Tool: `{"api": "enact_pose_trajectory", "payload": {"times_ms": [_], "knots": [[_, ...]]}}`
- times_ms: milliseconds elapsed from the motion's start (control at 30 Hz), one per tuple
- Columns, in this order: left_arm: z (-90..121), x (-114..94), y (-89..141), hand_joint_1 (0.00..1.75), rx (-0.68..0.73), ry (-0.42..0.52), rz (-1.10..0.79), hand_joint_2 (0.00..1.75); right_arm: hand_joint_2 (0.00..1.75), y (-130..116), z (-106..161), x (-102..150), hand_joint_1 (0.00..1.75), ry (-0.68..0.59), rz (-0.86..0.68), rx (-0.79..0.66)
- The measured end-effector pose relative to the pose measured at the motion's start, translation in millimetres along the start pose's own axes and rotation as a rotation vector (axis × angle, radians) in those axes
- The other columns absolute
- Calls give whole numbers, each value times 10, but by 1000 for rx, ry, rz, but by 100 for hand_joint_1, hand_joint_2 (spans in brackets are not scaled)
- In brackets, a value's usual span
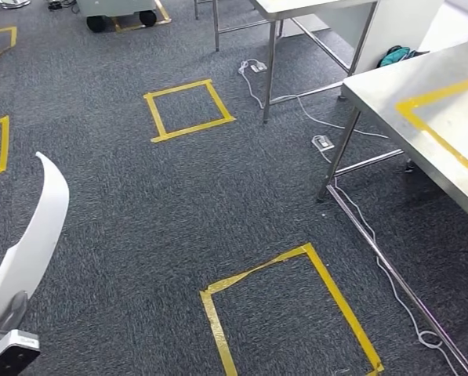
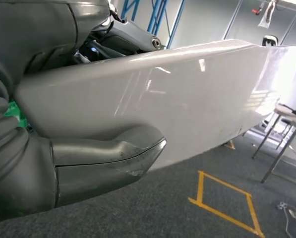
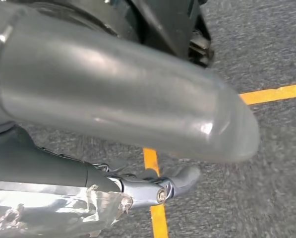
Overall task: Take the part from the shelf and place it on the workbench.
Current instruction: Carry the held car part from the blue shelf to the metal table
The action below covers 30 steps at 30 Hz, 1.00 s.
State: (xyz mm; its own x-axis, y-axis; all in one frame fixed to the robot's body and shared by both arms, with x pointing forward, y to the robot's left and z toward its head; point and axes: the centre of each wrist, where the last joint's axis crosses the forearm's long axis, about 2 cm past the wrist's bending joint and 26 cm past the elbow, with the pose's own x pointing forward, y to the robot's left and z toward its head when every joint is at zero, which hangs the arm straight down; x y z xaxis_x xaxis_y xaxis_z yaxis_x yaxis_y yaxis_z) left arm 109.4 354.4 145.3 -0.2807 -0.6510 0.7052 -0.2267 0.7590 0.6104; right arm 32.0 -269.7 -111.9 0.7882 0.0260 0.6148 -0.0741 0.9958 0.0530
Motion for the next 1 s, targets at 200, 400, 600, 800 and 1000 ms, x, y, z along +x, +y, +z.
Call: {"api": "enact_pose_trajectory", "payload": {"times_ms": [200,400,600,800,1000], "knots": [[-14,14,-19,175,4,13,-22,175,0,-4,8,-12,0,-5,-1,-7],[-17,28,-41,175,-7,19,-34,175,0,7,1,-1,0,-1,0,6],[-7,34,-45,175,-12,28,-44,175,0,17,0,0,0,2,4,16],[27,25,-33,175,-23,51,-42,175,0,42,-30,46,0,-5,7,28],[47,1,-4,175,-56,70,-37,175,0,49,-49,76,0,-7,8,26]]}}
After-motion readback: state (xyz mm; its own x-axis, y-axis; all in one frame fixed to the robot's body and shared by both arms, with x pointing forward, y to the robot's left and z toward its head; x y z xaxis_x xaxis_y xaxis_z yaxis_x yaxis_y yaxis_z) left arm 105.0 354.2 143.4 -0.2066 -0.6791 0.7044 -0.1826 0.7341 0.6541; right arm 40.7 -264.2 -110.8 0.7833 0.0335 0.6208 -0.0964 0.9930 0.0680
